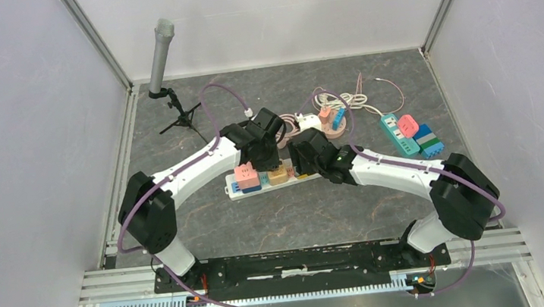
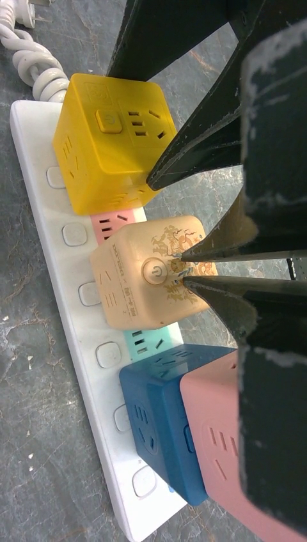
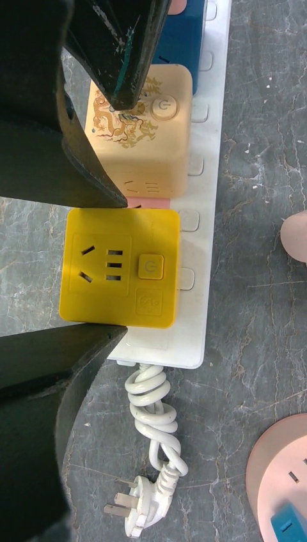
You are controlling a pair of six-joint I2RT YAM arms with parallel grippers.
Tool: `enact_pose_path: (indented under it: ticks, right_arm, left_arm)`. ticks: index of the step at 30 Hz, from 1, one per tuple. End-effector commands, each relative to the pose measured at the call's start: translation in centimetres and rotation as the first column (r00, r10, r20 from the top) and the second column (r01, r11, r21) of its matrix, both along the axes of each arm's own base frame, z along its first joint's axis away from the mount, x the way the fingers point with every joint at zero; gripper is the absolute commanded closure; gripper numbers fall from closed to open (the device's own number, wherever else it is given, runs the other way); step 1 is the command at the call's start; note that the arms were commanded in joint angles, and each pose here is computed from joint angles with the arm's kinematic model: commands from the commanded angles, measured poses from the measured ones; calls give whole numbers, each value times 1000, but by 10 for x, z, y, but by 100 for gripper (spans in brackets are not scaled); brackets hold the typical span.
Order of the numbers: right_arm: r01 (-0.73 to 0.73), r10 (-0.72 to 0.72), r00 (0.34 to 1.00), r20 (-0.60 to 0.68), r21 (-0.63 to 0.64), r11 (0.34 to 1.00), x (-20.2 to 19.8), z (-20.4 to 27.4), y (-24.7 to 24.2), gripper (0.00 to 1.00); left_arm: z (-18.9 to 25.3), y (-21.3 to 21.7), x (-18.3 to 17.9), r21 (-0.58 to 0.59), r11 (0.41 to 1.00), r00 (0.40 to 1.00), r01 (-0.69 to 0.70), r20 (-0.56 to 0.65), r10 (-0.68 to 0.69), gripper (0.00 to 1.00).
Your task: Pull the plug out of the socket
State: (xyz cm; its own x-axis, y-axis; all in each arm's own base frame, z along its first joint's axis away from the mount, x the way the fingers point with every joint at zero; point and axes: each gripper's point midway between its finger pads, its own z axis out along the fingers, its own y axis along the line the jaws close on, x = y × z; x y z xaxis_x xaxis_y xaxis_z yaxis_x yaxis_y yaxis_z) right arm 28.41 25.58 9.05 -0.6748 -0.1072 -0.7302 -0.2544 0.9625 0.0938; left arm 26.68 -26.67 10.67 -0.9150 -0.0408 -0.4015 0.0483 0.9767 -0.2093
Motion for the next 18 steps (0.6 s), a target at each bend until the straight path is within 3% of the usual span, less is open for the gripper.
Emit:
enact_pose_path:
  ticks: [1, 10, 13, 16, 18]
  right_arm:
    - [-15, 3, 995, 99, 119, 993, 13, 44, 18, 98]
    - [-86, 64, 994, 83, 291, 953, 12, 55, 32, 100]
    - [-104, 77, 991, 107, 270, 957, 9, 51, 33, 100]
    - [-87, 68, 986, 151, 123, 989, 6, 47, 30, 100]
    - [-73, 57, 988, 143, 112, 991, 4, 43, 27, 100]
  left_arm:
    - [-20, 14, -7, 97, 995, 999, -15, -39, 18, 80]
    - [-65, 39, -32, 214, 977, 996, -3, -83, 21, 88]
    - [-74, 42, -37, 213, 977, 995, -2, -94, 23, 89]
    - [-76, 43, -37, 222, 975, 995, 3, -98, 19, 89]
    - [-78, 42, -37, 223, 975, 994, 8, -106, 16, 89]
